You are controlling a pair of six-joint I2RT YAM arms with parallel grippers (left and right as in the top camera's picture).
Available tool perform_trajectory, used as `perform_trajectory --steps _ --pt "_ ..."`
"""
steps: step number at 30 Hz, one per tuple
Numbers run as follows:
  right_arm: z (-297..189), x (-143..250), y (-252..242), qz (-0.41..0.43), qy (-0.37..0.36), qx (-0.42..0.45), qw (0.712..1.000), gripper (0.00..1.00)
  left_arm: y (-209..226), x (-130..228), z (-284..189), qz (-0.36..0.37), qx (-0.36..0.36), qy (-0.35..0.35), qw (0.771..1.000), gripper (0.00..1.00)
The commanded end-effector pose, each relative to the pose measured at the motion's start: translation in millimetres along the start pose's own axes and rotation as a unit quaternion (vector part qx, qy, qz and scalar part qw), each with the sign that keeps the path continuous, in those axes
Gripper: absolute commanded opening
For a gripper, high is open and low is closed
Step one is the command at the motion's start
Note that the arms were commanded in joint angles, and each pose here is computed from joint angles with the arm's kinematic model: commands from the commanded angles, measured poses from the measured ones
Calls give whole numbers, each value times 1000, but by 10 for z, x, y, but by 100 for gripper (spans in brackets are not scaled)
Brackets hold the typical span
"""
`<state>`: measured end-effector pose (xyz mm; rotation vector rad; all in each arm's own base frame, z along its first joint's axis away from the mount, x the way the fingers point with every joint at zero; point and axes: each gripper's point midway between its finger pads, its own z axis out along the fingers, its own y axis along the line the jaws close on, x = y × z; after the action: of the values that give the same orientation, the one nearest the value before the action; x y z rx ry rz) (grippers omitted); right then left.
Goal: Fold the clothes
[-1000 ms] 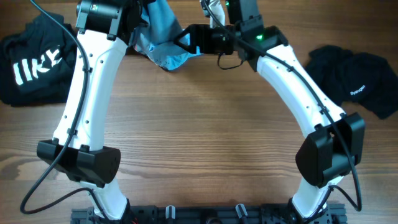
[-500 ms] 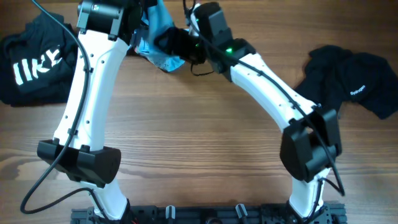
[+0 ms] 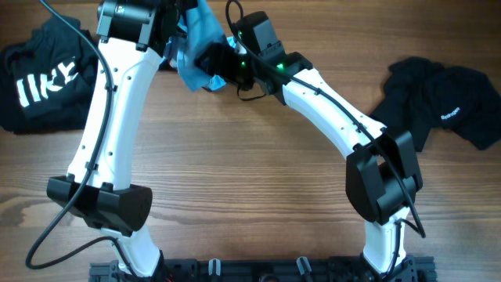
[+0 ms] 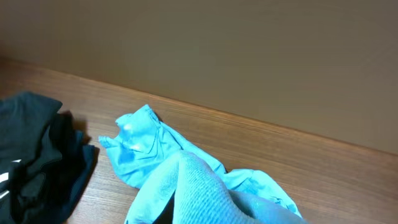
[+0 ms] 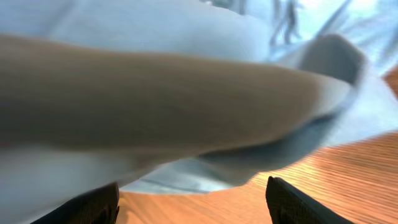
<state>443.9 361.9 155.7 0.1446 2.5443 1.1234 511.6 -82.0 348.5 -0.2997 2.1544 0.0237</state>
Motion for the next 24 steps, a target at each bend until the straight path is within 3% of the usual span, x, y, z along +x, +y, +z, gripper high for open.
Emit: perform_trajectory --steps 1,9,12,18,24 --pt "73 -34 -145 -10 -17 27 999 77 -37 -71 -81 -14 11 -10 1000 4" --pt "287 -66 14 -17 -38 -11 999 74 -74 -56 -84 -13 20 -6 1000 4" --pt "425 26 18 -13 -31 -15 999 69 -73 -55 -84 -13 20 -6 1000 4" --pt "639 197 -59 -18 -26 4 999 68 -73 -56 -84 -13 20 -6 1000 4" --pt "670 115 7 -42 -46 -11 998 53 -68 -46 -84 -12 19 -4 1000 4"
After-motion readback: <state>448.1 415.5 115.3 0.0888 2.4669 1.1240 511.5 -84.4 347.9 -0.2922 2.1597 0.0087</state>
